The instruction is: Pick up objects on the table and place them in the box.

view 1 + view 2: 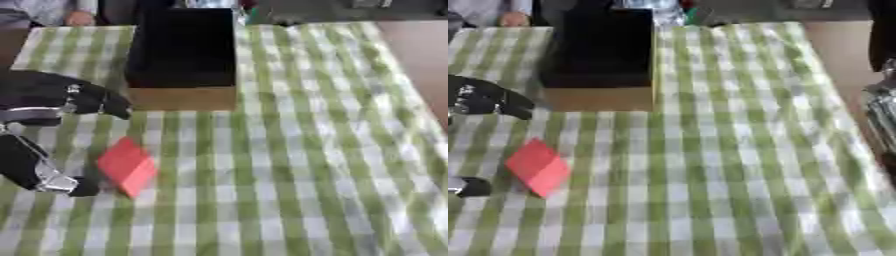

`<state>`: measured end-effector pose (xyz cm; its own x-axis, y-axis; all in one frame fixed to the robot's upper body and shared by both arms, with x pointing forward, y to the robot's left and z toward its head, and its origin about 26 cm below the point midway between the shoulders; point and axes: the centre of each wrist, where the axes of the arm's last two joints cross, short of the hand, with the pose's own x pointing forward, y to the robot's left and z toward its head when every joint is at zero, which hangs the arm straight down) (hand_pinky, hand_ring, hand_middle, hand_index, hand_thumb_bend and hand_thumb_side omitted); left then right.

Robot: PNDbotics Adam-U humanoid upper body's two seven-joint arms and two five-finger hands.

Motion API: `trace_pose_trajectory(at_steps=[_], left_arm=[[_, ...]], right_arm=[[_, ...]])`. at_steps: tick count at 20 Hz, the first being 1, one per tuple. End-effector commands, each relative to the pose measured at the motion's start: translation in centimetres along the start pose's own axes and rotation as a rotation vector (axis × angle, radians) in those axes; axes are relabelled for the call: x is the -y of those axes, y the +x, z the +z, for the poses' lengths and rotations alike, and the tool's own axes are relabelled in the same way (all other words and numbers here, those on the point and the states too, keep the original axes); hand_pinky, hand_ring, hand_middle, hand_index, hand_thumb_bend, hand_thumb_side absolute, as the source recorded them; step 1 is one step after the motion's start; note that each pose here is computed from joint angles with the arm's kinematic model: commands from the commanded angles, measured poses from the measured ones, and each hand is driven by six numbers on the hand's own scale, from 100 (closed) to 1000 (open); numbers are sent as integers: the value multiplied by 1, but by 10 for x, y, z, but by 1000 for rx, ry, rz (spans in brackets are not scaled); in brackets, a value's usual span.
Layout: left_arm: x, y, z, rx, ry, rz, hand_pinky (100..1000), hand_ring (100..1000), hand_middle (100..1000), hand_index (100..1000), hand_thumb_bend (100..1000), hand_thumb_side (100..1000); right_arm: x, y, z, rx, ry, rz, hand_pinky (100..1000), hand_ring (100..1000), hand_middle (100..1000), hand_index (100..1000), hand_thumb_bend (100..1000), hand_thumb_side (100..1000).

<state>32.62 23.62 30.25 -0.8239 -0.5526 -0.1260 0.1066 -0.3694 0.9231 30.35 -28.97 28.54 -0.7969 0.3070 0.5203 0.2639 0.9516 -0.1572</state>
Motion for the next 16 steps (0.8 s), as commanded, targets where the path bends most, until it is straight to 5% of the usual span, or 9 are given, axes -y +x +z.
trace_pose_trajectory(at_steps=[1, 16], left_arm=[[-14, 2, 14, -19, 17, -50, 1000, 963, 953, 971, 538, 750], [-10, 2, 8, -8, -4, -33, 997, 963, 940, 978, 510, 733]], right_arm=[[2, 8, -6, 32, 2, -2, 772, 685, 550, 825, 100, 622], [2, 8, -6, 30, -4, -7, 771, 682, 546, 823, 100, 624]])
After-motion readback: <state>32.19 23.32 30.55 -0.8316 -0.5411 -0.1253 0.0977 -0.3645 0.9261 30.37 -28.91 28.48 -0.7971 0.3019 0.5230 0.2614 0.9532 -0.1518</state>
